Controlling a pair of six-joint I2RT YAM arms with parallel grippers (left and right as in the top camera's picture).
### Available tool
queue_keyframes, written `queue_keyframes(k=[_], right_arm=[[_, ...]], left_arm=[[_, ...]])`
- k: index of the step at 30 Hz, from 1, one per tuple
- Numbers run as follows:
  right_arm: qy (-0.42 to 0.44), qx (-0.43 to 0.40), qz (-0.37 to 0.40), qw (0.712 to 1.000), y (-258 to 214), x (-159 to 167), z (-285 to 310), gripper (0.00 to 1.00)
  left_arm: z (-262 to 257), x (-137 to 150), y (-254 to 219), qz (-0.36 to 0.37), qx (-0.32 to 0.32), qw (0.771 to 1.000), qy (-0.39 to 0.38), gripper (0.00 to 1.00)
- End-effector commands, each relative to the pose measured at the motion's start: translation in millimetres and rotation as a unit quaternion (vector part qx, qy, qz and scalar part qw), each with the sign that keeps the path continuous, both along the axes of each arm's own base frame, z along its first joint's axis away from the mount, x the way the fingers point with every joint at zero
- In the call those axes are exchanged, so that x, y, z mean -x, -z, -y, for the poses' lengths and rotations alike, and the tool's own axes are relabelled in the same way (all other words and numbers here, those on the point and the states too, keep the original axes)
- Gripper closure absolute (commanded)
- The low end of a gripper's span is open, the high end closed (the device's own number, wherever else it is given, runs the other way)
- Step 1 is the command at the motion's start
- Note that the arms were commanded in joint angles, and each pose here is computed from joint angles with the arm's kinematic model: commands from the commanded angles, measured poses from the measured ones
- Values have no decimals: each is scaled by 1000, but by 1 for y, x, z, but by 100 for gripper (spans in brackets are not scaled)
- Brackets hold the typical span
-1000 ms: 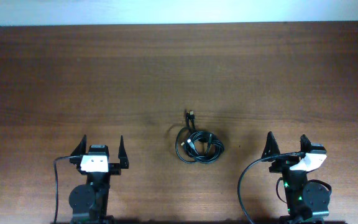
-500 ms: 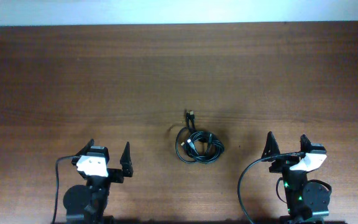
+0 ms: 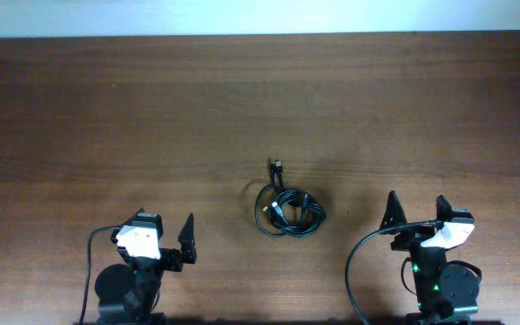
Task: Untangle cables
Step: 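Raise the left gripper and move it toward the black cable bundle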
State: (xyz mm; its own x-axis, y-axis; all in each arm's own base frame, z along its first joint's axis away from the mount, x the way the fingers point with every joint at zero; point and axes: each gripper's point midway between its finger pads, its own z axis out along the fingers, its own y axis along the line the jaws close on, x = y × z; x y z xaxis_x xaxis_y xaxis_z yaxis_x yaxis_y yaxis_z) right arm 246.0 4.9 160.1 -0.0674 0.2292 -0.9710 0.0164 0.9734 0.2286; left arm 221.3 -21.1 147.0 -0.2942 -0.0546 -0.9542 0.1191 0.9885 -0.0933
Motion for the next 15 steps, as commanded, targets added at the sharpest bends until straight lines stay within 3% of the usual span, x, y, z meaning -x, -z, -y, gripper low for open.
queue_keyframes(k=[1,4,11,15], right_arm=[[1,2,-2,1000,3,0,0,1],[1,2,-2,1000,3,0,0,2],[1,2,-2,1000,3,0,0,1],[1,2,-2,1000,3,0,0,1]], left_arm=[[3,1,-9,3,13,1000,7,1],[4,3,-27,19,12,1000,7,1],[4,-1,-33,-34,16,999,10,1],[4,-7,-29,-114,21,993,9,1]])
